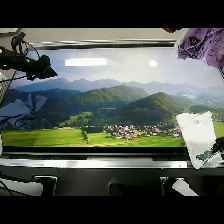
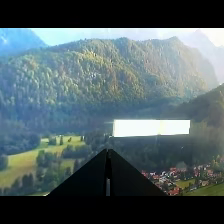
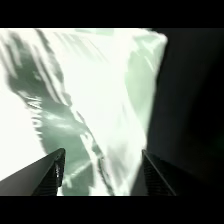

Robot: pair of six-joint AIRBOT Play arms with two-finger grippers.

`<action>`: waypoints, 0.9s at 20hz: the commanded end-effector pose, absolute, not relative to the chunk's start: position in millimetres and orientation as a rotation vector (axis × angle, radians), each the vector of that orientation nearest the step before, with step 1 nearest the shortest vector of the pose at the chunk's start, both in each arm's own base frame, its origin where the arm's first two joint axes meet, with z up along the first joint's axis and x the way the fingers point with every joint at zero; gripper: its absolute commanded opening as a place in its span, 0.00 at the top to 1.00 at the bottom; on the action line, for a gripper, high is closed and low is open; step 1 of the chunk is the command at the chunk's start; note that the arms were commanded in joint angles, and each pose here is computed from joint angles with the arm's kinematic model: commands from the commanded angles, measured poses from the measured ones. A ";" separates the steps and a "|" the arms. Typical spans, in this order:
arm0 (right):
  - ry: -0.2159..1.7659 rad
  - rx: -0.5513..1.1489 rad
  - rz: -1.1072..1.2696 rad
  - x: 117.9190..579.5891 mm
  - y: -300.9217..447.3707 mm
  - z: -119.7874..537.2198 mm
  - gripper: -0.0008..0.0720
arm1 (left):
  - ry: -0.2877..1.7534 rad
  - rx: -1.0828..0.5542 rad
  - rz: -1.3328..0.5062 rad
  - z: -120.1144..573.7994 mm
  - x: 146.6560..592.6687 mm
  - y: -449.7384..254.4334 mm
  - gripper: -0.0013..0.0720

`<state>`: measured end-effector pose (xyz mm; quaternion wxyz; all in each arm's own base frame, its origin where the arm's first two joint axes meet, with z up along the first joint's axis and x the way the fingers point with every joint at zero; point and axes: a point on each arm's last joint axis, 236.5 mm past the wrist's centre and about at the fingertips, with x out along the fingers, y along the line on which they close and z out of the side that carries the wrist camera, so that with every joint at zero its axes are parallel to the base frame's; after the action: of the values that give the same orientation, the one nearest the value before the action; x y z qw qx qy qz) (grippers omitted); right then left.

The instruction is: Fold the clothes and pants, and hang the long-sleeved shirts on hangers.

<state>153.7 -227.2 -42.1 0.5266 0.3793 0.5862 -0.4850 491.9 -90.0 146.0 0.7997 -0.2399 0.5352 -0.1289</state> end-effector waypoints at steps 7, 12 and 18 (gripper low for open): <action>0.824 0.506 -0.450 389.2 -184.0 94.8 0.53 | 1.135 -0.474 -0.287 146.2 492.6 -84.5 0.96; 0.782 0.187 -0.010 449.5 -16.0 138.8 0.94 | 1.063 -0.161 -0.186 158.9 486.0 -43.4 0.96; 0.787 -0.033 0.320 431.4 128.3 139.5 0.94 | 0.947 -0.064 -0.183 173.4 458.3 -26.3 0.96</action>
<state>442.0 68.3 134.4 0.9146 0.0376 0.3930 0.0869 466.2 -37.7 165.6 0.8664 -0.0666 0.4860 -0.0931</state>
